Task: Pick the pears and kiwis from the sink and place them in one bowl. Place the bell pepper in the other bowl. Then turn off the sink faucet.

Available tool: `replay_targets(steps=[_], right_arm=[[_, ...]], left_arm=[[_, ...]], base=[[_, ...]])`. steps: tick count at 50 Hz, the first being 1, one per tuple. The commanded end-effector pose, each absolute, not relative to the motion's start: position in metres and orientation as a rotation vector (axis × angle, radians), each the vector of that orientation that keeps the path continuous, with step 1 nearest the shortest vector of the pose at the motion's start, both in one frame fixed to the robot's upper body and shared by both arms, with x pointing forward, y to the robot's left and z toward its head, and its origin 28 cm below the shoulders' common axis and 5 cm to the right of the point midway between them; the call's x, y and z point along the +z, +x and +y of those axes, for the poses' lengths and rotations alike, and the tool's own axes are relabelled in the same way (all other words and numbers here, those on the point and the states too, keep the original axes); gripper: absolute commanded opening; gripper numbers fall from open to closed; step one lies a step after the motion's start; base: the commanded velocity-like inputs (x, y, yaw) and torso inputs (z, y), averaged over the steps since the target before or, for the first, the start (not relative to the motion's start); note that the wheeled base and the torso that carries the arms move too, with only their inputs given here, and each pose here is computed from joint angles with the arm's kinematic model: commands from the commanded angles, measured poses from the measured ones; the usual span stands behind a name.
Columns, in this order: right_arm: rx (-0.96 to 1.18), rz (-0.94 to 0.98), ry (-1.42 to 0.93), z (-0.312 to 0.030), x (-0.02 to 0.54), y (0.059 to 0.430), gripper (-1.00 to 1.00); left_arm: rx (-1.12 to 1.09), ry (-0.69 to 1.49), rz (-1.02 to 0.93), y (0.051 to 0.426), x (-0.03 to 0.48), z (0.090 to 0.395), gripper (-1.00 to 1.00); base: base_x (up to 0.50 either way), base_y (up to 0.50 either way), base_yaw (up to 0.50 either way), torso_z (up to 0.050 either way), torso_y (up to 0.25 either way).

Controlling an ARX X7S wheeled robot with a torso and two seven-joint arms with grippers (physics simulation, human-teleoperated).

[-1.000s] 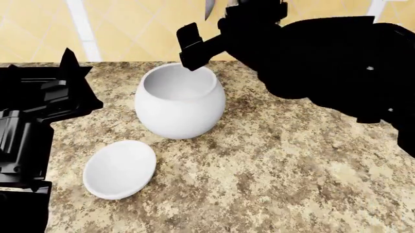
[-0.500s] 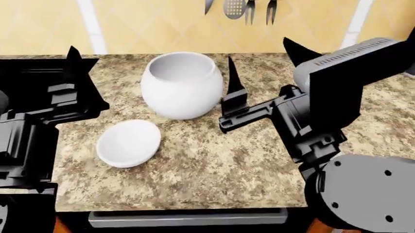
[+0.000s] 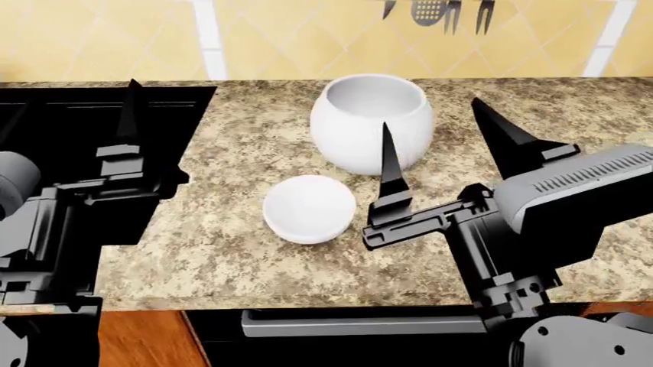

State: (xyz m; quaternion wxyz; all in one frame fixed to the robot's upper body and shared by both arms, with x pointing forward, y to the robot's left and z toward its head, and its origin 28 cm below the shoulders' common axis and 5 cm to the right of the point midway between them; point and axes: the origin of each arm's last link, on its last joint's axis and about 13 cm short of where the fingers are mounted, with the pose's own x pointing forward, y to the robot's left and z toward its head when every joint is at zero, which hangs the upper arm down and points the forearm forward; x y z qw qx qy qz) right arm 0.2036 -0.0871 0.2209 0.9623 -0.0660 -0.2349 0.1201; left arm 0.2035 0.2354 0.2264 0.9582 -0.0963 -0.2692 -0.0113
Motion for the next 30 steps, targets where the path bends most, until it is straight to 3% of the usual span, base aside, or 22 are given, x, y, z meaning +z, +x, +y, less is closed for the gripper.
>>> replay_targets(steps=[1, 30], right_arm=[[0.245, -0.492, -0.123, -0.0867, 0.2185, 0.2001, 1.0], [0.257, -0.489, -0.112, -0.0854, 0.2176, 0.2015, 1.0]], left_arm=[[-0.03, -0.193, -0.549, 0.2015, 0.2262, 0.2342, 1.0], [-0.029, -0.201, -0.55, 0.2016, 0.227, 0.2354, 1.0]], base=[[0.01, 0.5, 0.0, 0.0, 0.0], [0.01, 0.5, 0.0, 0.0, 0.0]])
